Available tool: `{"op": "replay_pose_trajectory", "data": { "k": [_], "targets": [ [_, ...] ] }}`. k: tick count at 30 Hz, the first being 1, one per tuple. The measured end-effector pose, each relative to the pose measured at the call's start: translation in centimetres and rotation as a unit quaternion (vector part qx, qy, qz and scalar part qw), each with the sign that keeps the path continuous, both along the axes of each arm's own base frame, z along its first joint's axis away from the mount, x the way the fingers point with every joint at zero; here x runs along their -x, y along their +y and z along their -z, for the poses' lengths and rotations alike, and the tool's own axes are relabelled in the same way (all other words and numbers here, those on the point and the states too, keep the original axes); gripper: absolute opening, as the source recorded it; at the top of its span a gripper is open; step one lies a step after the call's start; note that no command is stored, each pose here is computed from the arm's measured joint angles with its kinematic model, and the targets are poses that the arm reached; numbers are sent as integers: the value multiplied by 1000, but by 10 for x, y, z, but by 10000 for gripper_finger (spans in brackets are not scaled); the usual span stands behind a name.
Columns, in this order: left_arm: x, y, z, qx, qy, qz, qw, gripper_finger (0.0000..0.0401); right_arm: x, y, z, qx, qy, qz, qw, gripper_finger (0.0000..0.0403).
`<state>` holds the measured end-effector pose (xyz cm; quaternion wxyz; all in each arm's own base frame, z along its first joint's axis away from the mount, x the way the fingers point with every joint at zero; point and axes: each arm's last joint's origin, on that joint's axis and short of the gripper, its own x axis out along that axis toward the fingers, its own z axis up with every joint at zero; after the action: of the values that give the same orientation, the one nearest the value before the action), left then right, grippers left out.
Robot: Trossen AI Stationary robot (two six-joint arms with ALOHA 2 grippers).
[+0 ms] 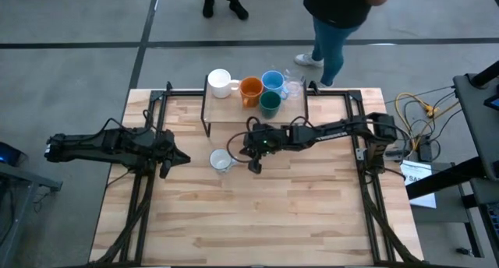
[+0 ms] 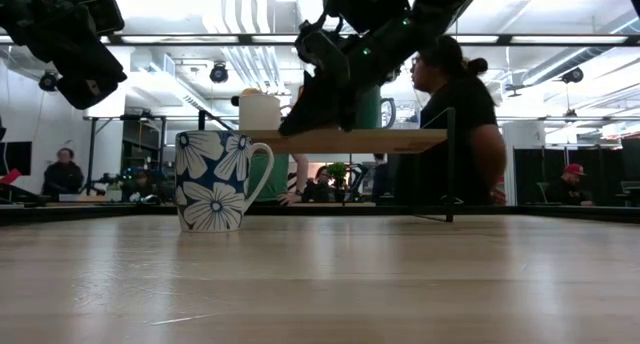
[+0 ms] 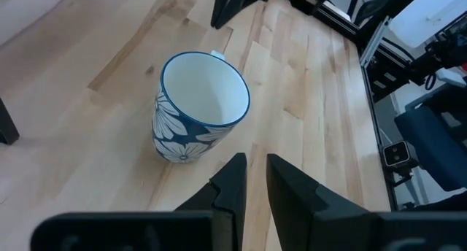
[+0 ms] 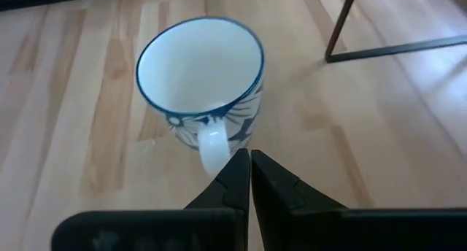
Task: Stack small to large cups/mugs on shelf
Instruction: Put the white patterned mug on the shelf
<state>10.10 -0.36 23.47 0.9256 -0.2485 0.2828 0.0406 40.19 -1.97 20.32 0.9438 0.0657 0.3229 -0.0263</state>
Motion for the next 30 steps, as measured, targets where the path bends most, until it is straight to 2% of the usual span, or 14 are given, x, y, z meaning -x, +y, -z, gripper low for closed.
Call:
{"op": "replay_pose_trajectory", "data": {
  "k": [14, 19, 30],
  "targets": [
    [0, 0, -1, 0, 1, 0, 1000, 40, -3, 1, 8, -5, 6, -3, 1000, 8],
    [0, 0, -1, 0, 1, 0, 1000, 40, -7, 3, 22, -15, 24, -11, 1000, 8],
    [0, 0, -1, 0, -1, 1, 1000, 40, -41, 17, 15, -14, 16, -47, 999, 8]
  ]
}}
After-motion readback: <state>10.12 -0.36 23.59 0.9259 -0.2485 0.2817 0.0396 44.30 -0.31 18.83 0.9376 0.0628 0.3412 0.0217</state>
